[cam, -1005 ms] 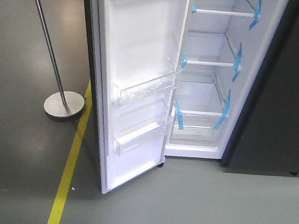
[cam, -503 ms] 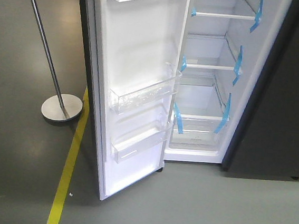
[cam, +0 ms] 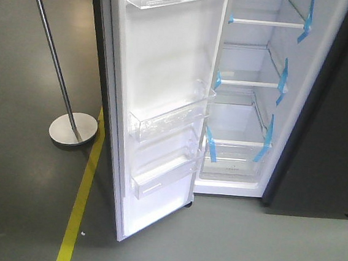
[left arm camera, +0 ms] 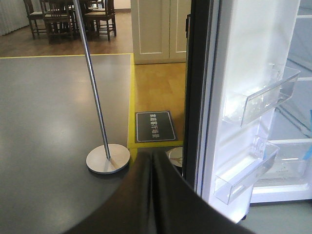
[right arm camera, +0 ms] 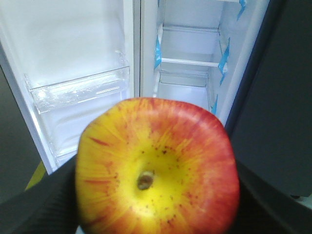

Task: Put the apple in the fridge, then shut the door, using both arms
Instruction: 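Move closer to the refrigerator interior with the apple held, then drive up to the open door, keeping the apple in the right gripper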

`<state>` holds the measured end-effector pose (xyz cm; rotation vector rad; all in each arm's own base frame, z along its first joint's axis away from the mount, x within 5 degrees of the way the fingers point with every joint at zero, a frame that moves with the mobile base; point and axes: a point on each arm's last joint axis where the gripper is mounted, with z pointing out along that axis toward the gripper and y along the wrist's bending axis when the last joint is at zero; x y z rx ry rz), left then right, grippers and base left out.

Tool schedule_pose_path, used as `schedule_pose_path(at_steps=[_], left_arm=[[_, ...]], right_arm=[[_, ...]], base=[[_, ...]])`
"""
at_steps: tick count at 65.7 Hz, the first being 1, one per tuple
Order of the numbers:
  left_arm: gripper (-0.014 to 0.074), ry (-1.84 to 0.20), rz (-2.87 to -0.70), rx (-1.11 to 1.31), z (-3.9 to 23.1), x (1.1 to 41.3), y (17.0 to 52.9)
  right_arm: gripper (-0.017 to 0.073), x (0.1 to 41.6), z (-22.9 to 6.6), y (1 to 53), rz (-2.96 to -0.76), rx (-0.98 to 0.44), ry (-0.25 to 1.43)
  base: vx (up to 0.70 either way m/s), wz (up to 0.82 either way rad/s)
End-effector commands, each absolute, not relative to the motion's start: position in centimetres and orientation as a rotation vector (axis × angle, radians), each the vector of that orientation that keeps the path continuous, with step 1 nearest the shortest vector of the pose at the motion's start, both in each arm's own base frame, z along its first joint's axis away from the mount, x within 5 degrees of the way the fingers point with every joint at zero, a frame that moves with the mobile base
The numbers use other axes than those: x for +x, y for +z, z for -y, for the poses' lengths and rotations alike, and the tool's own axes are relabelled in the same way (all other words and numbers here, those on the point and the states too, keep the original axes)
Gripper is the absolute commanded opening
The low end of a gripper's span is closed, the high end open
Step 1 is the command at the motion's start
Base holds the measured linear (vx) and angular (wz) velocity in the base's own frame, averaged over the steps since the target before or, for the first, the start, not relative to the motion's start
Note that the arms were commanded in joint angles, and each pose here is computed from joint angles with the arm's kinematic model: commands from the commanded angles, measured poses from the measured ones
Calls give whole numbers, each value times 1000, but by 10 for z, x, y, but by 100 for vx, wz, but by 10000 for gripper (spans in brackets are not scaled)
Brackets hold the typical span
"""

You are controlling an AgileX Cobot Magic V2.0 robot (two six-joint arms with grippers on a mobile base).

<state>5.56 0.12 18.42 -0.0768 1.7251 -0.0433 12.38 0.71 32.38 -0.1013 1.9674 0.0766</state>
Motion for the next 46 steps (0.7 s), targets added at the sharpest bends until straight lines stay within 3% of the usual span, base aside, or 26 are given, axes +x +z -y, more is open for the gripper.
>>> schedule_pose_path(at_steps=[1, 46], left_arm=[[-6, -63, -1657, -74, 0, 56, 185], [-6, -63, -1657, -74, 0, 56, 185]], right_arm=[[188, 126, -5, 341, -1854, -80, 50], [188, 126, -5, 341, -1854, -80, 50]], base=[[7, 3], [6, 5]])
